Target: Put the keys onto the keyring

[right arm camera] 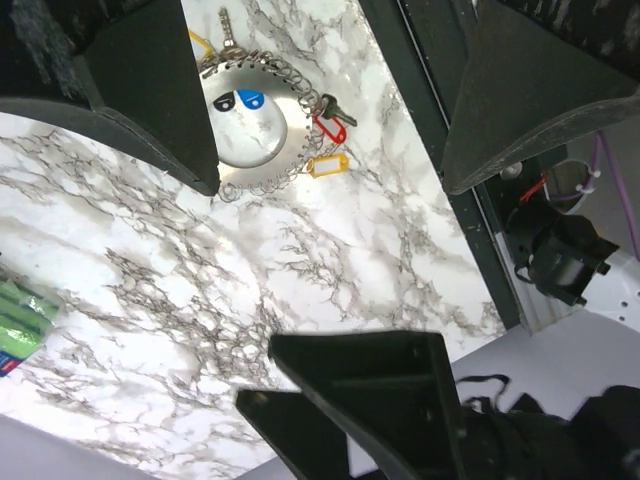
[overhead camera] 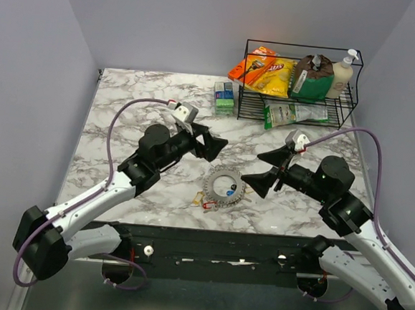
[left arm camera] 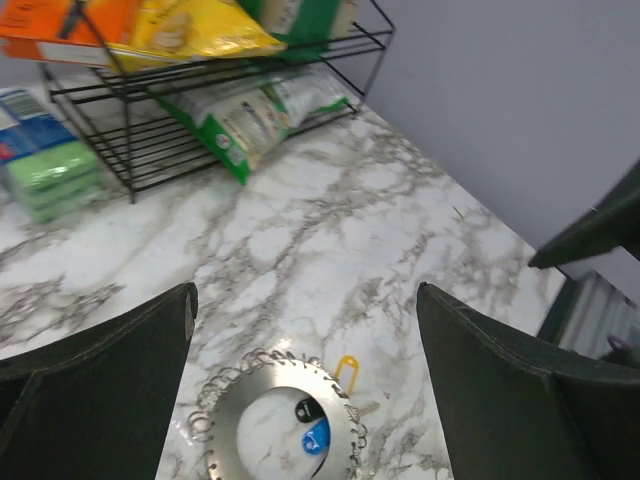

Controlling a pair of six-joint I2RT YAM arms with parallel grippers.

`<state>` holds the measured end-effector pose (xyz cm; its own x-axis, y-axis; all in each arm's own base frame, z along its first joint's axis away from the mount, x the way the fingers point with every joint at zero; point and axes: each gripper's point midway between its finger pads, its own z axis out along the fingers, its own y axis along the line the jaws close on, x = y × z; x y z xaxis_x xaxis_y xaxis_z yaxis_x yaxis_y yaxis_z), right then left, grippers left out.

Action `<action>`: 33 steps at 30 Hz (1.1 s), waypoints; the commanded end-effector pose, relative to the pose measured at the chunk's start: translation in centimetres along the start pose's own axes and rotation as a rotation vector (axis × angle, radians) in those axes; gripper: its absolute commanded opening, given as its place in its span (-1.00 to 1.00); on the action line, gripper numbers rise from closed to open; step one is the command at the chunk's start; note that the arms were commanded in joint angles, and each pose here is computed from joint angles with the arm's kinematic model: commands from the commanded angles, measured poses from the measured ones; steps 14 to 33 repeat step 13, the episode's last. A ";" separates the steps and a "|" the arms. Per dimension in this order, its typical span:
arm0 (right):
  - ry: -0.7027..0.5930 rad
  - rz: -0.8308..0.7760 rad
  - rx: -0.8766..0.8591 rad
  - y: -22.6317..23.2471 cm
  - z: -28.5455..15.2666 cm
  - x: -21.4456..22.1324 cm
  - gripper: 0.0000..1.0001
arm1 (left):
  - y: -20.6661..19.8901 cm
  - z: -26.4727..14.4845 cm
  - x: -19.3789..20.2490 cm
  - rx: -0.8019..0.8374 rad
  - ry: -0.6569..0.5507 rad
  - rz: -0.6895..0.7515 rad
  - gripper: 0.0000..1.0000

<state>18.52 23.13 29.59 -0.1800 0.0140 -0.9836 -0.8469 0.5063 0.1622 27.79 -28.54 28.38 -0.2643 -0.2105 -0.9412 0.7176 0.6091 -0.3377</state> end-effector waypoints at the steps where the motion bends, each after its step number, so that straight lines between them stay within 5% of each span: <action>1: -0.012 -0.008 0.069 -1.0 -0.3 -1.1 0.99 | 6.3 -3.6 -2.0 -0.422 -0.008 0.027 0.97; 6: -0.016 -0.003 0.079 -1.3 0.0 -1.6 0.99 | 7.8 -6.3 -1.6 -0.534 0.038 0.068 0.97; 33: -0.065 0.014 0.112 -1.8 0.3 -2.9 1.00 | 6.7 -6.4 -1.1 -0.470 0.053 0.054 0.97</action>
